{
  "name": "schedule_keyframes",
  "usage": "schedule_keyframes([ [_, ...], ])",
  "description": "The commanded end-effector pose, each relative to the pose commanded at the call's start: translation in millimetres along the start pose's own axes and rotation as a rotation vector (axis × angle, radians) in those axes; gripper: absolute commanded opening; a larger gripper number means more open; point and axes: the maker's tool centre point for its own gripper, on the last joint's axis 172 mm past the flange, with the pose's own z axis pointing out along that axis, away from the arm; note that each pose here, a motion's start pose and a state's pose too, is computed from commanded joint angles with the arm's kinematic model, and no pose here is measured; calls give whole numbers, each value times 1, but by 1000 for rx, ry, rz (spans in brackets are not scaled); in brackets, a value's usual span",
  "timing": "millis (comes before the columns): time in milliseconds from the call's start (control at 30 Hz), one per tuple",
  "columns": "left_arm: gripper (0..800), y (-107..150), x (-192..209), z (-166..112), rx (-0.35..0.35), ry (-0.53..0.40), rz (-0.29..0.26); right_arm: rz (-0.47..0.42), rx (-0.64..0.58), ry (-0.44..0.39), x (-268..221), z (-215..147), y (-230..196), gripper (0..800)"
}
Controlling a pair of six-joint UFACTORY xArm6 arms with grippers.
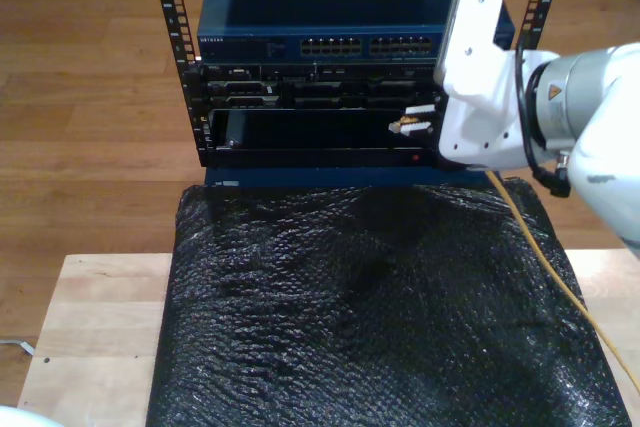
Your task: Grab the cable and plug it in
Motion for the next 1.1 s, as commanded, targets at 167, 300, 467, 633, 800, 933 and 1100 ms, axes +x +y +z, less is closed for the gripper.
schedule_keyframes([
  [167,800,0,-6,14,2,-31,27,-31,-6,-10,1,-3,4,0],
  [300,800,-5,-13,15,51,-63,49,-48,-9,-14,3,-4,6,0],
  [467,800,-7,-22,25,64,-77,117,-50,-3,-21,-1,-3,5,0],
  [633,800,-10,-20,33,79,-51,160,-123,21,-69,-12,1,-3,0],
  [800,800,-15,-21,32,99,-55,159,-137,40,-86,-18,7,-7,0],
  [933,800,-15,-21,32,99,-55,159,-133,49,-92,-22,10,-10,0],
  [1100,800,-15,-21,34,100,-54,158,-143,51,-99,-24,9,-10,0],
])
